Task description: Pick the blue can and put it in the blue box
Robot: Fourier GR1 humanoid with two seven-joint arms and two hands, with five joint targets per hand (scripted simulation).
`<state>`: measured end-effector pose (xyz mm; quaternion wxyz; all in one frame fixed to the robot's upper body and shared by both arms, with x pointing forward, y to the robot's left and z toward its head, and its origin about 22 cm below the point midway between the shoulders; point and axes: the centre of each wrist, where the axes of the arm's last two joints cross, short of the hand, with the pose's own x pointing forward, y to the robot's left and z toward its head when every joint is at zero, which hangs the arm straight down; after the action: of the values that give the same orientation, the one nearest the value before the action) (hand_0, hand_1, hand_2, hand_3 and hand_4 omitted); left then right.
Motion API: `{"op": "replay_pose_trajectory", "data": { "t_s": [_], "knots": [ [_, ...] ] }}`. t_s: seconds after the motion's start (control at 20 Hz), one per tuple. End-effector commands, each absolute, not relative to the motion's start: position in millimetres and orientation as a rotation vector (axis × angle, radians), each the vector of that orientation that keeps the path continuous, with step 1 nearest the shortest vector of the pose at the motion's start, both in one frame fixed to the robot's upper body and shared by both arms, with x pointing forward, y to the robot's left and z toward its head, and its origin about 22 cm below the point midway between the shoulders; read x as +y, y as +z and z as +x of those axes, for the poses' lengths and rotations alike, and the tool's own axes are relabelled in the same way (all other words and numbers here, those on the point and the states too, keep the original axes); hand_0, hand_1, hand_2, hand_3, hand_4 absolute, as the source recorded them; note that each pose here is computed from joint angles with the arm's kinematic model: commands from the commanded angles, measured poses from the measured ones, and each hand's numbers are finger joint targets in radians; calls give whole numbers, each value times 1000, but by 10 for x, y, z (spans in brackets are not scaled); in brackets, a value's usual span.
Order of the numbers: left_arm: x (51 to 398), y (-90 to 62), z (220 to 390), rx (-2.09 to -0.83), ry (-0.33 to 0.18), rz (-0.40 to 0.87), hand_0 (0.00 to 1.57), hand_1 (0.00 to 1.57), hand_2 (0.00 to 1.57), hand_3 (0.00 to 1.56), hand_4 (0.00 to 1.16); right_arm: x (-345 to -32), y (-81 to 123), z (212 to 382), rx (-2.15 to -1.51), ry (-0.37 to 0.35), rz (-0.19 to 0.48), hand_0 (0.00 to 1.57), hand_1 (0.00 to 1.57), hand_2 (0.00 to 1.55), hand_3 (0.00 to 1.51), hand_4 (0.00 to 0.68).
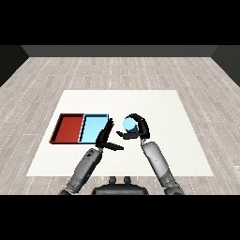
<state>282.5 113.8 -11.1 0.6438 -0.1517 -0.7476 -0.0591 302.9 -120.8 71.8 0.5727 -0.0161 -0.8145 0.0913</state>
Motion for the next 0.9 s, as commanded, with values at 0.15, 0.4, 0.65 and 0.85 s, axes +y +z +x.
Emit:
{"op": "replay_pose_trajectory", "data": {
  "t_s": [0.15, 0.4, 0.65, 0.85],
  "knots": [
    [1025, -123, 2795, -1680, -114, -339, 0, 0, 0, 0, 0, -1019, 662, 2900, -1919, 215, 13, 1486, 1486, 1462, 1393, 609],
    [1160, -70, 2946, -1680, -135, -357, 0, 0, 0, 0, 0, -944, 827, 3079, -1911, 251, 17, 1476, 1476, 1457, 1393, 612],
    [1197, -159, 2967, -1678, -135, -369, 0, 0, 0, 0, 0, -903, 833, 2890, -1960, 238, 54, 1476, 1476, 1466, 1406, 610],
    [1037, -276, 2966, -1672, -113, -378, 0, 0, 0, 0, 0, -960, 612, 3026, -1924, 240, 52, 1460, 1460, 1456, 1399, 605]
  ]
}}
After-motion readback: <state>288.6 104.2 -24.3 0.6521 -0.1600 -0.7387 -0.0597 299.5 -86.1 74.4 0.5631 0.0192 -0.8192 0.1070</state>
